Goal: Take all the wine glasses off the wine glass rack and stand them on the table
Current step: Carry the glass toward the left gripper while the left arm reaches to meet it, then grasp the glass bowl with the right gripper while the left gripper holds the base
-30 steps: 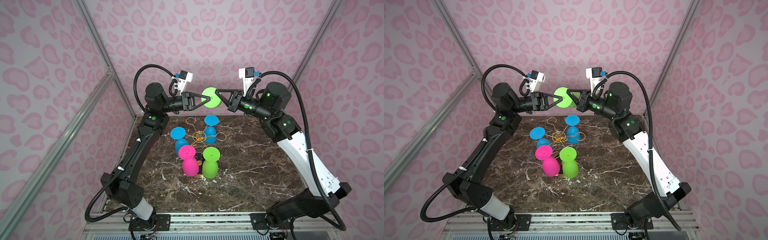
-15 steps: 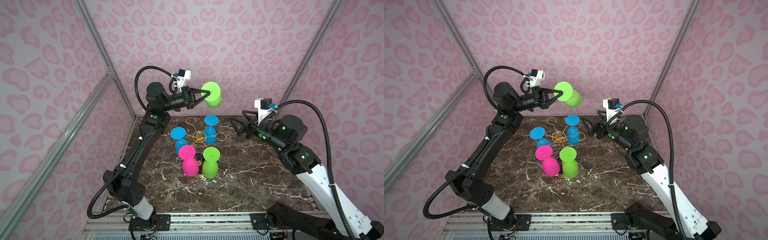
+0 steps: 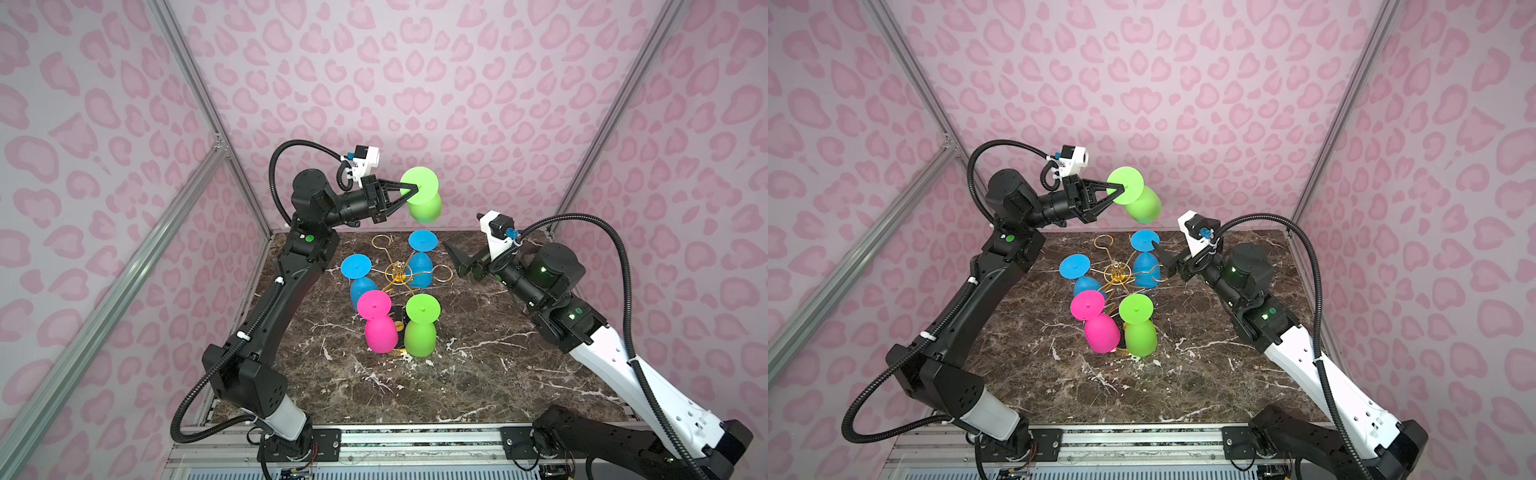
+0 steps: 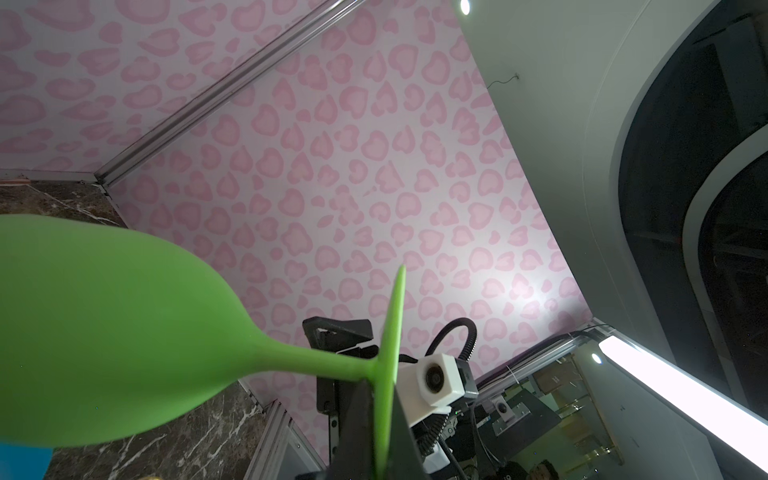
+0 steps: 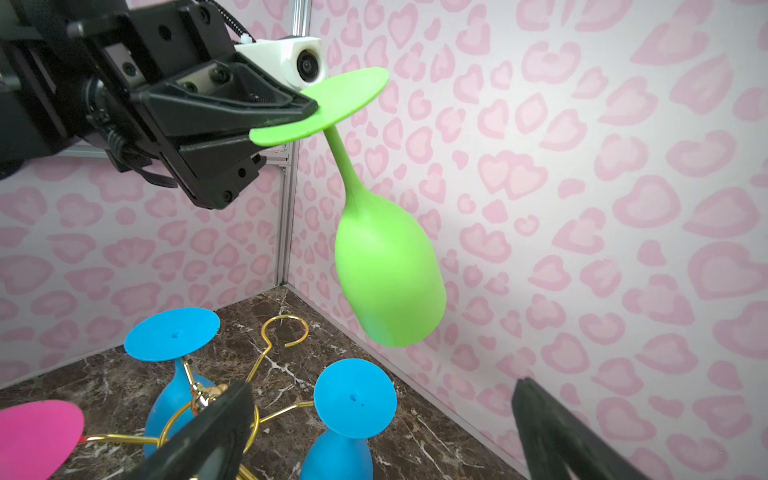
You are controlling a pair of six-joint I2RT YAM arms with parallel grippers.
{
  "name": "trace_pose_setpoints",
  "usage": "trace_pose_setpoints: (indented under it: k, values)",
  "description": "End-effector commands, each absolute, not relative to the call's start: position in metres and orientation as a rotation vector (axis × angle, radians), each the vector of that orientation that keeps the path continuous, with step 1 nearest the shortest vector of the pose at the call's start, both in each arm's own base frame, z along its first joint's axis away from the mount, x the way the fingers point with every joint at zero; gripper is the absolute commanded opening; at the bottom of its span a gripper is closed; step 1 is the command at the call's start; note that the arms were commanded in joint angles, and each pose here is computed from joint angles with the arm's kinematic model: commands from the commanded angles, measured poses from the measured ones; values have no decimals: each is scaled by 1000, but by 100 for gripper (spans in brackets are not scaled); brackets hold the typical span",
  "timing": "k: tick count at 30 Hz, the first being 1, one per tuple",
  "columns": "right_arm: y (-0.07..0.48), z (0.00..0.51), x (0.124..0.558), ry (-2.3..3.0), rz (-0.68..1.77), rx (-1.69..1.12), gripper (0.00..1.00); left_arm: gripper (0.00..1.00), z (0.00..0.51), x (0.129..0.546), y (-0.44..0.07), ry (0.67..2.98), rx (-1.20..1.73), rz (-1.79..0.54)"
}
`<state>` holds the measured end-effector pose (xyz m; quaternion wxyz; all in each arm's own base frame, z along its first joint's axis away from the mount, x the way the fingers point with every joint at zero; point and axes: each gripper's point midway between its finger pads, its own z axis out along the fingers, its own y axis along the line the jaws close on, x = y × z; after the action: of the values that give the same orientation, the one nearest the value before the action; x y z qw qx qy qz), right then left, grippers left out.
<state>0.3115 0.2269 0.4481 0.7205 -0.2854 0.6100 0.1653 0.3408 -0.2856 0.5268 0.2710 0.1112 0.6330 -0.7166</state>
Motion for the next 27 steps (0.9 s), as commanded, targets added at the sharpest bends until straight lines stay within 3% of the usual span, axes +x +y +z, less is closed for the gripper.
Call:
trace_pose_setpoints:
  k: [1,27]
  values:
    - [230,467,317,1239,309,-628,99,3,542,332,-281,1643,324,-1923]
    - [299,461,381,1216,461,-657,99,4,546,321,-275,1656,258,-1982]
